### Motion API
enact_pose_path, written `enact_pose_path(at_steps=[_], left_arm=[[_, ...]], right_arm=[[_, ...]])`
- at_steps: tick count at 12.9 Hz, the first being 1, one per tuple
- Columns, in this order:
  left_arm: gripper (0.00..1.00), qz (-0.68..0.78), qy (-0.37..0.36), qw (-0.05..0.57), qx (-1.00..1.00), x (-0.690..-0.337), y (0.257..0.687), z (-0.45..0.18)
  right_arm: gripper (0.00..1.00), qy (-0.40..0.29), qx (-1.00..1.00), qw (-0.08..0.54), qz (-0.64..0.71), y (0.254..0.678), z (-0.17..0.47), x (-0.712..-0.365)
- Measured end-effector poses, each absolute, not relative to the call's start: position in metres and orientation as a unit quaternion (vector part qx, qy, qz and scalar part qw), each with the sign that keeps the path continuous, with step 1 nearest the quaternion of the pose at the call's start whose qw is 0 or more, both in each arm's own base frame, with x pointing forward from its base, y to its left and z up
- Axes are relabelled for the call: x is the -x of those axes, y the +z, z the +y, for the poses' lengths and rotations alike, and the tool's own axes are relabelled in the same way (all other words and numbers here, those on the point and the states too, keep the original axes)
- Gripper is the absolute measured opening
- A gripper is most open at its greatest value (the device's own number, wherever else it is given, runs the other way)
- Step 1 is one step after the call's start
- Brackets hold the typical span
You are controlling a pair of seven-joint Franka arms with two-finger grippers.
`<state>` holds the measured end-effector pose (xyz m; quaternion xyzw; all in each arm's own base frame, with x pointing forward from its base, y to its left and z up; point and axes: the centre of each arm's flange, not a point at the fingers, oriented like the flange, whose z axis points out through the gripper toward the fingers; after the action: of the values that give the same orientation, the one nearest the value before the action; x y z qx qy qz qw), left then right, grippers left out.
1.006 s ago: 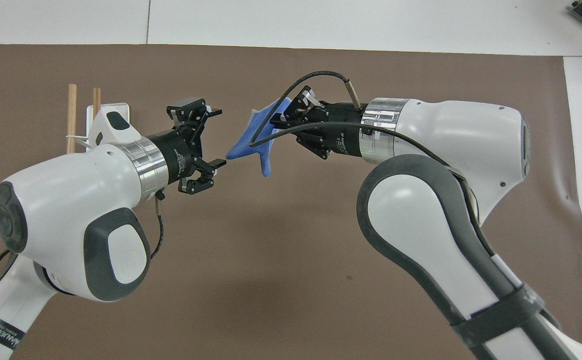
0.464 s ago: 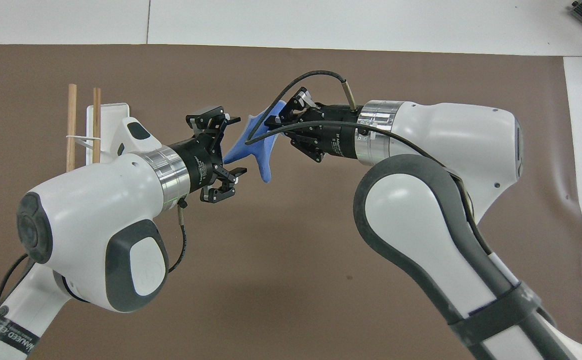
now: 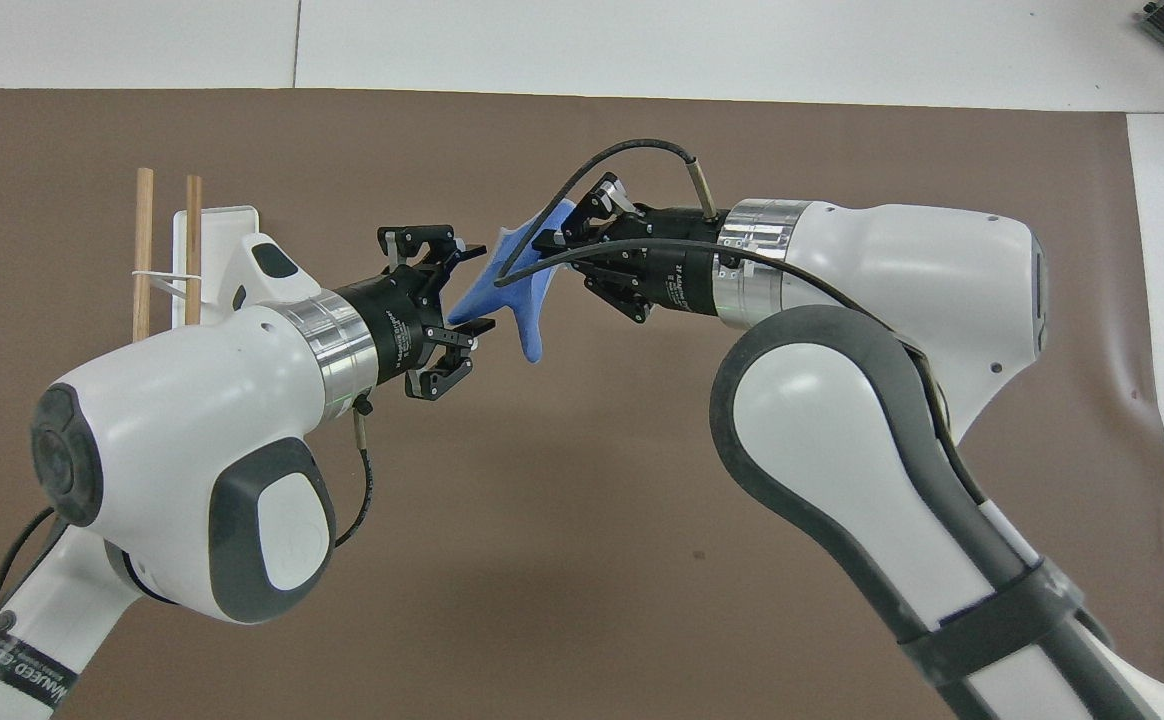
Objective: Right arm passes towel to left arm to hang
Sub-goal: 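Close the left gripper on the towel held by the right gripper, then open the right gripper and pull back while the left gripper takes towel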
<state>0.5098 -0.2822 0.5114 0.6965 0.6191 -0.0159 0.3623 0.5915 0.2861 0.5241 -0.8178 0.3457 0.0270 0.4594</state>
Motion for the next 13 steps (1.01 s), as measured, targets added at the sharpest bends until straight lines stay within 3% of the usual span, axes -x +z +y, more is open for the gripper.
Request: enact_pose_path(at_steps=[3,5,9,11,13], left_arm=[[0.23,0.601,-0.007,0.362,-0.713,-0.510,0.510,-0.283],[0.02,0.597,-0.006,0.362,-0.716,-0.510,0.510,-0.283],[0.02,0.577,0.006,0.361,-0.732,-0.511,0.510,-0.280],[0.02,0.557,0.025,0.360,-0.748,-0.518,0.509,-0.267],[0.02,0.536,0.054,0.354,-0.764,-0.533,0.506,-0.237]], right_arm=[[0.02,0.026,0.819,0.459,0.344,0.524,0.286,-0.592],[0.02,0.023,0.822,0.456,0.341,0.524,0.286,-0.592],[0.02,0.020,0.825,0.453,0.339,0.524,0.285,-0.592],[0.19,0.007,0.837,0.437,0.328,0.523,0.281,-0.593],[0.44,-0.016,0.859,0.404,0.312,0.520,0.267,-0.599]])
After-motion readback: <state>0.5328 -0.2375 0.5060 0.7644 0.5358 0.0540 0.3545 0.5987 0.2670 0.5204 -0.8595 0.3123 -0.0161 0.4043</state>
